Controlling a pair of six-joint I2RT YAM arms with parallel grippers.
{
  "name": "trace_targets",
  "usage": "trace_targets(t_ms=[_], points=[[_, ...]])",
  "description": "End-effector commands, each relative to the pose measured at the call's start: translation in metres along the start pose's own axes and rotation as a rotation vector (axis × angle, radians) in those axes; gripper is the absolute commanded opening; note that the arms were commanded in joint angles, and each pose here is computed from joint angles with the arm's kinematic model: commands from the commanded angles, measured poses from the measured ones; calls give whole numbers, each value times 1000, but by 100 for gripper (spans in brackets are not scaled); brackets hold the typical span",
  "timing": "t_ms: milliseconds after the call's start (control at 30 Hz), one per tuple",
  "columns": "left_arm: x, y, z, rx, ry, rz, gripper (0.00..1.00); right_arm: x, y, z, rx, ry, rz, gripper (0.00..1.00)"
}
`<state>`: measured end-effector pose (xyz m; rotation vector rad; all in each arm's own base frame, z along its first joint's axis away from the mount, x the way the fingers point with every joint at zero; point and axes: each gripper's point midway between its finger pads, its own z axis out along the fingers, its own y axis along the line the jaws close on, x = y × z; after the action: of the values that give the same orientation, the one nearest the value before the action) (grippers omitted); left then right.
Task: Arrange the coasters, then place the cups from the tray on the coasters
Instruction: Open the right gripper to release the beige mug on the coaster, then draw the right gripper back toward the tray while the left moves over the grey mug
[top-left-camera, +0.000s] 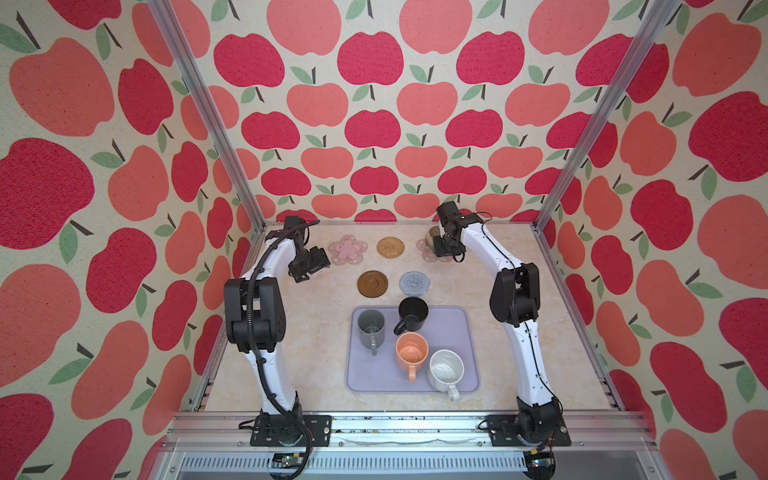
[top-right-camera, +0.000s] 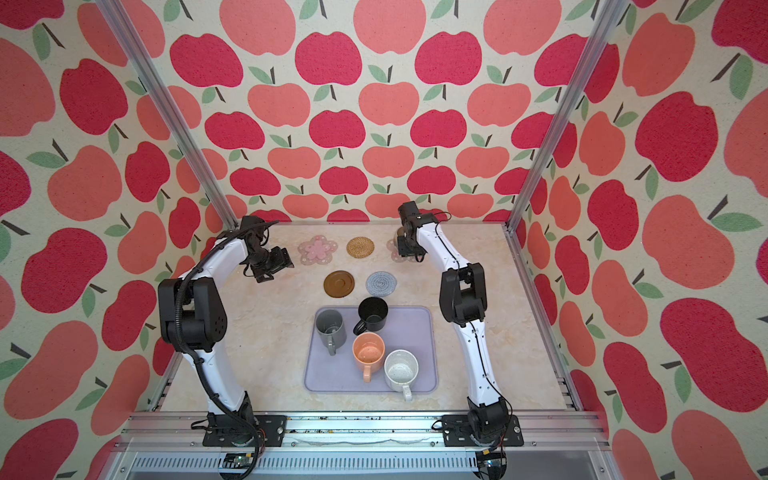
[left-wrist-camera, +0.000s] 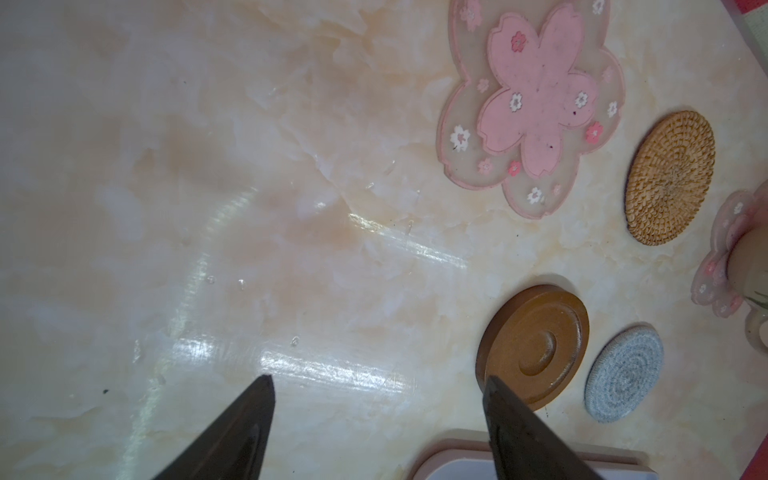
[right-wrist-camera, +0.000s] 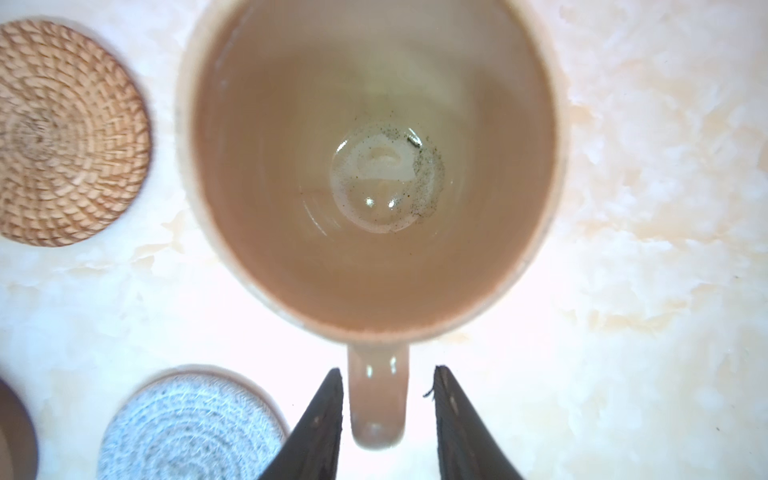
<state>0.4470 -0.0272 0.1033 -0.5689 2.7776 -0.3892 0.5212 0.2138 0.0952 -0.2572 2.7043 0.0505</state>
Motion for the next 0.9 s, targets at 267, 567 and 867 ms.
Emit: trace_targets(t_ms=[267, 567, 867], points=[[31, 6, -39, -27, 5, 45, 82, 18, -4, -66, -4, -85, 20, 42], [57, -2, -59, -43, -8, 94, 82, 61, -14, -91, 5, -90, 35, 43], [91, -10, -75, -45, -24, 141, 82, 103, -24, -126, 14, -127, 36, 47]])
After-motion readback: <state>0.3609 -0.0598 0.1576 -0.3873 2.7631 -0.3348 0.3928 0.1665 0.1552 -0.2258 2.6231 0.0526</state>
